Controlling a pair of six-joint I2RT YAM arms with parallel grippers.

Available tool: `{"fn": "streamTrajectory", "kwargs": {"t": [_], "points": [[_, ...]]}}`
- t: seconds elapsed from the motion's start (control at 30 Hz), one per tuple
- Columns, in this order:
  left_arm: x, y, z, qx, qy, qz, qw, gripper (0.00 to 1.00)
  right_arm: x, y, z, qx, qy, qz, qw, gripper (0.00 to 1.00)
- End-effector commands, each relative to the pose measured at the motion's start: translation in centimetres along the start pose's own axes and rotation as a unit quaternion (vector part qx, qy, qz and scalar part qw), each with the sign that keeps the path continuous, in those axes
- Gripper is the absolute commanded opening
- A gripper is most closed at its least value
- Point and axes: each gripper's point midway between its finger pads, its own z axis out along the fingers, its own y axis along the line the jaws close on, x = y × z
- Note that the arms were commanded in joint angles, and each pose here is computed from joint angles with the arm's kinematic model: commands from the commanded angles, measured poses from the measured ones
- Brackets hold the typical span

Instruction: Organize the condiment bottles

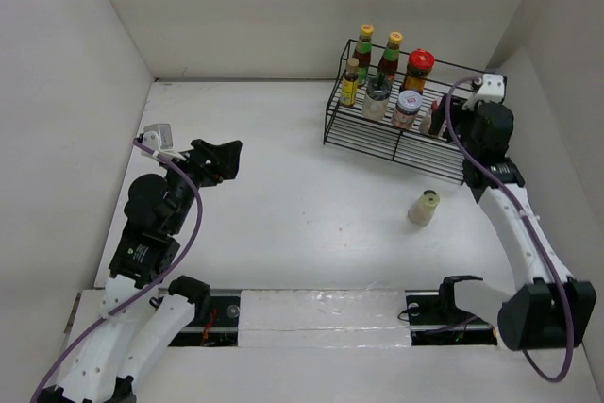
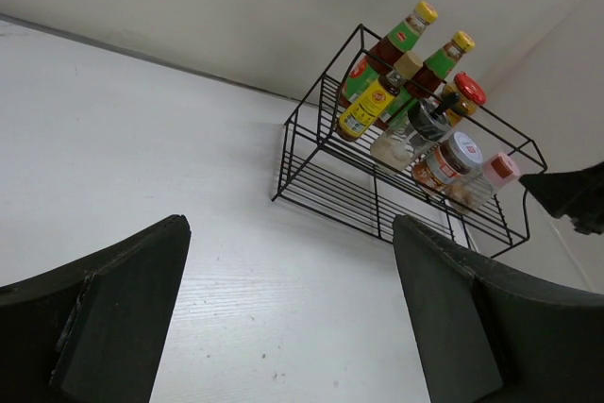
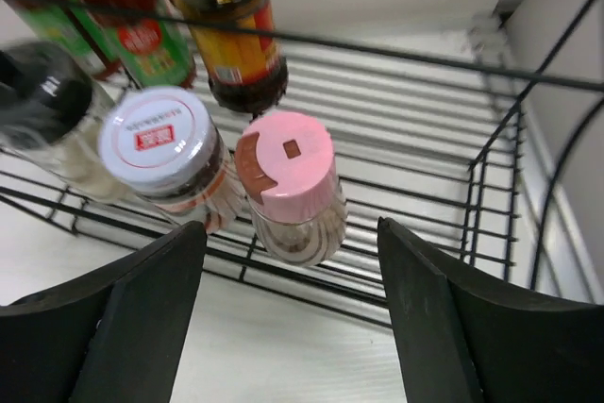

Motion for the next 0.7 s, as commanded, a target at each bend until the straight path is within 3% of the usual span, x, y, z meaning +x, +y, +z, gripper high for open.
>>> {"fn": "streamTrajectory", "kwargs": {"t": [0.0,0.13,0.27,0.4,0.5,0.67], "points": [[-0.8,-0.5,0.1,0.014,-0.016,0.005,1.0,0.85,-4.7,0.4,-4.0,0.007,-0.092,0.009,0.996,0.79],[-1.7,-0.8,-0.4,0.017,-0.03,0.004,0.999,0.85,0.0,-0.3,-6.5,0.028,-0.051,0.019,0.998,0.85],[-1.3,-0.9,-0.1,0.019,-0.022,0.005,1.0,0.85,9.8,-1.6,-7.4,0.054,0.077,0.03,0.995,0.89],[-1.2,-1.0,-0.1,0.023,-0.019,0.005,1.0,0.85,15.9,-0.2,-8.6,0.018,0.182,0.048,0.982,0.89],[-1.4,-1.1,-0.3,0.025,-0.023,0.005,0.999,0.85,18.9,0.7,-9.4,0.001,0.216,0.084,0.973,0.89],[-1.7,-1.1,-0.5,0.024,-0.029,0.004,0.999,0.85,19.5,0.8,-8.7,0.003,0.206,0.086,0.975,0.88]]}}
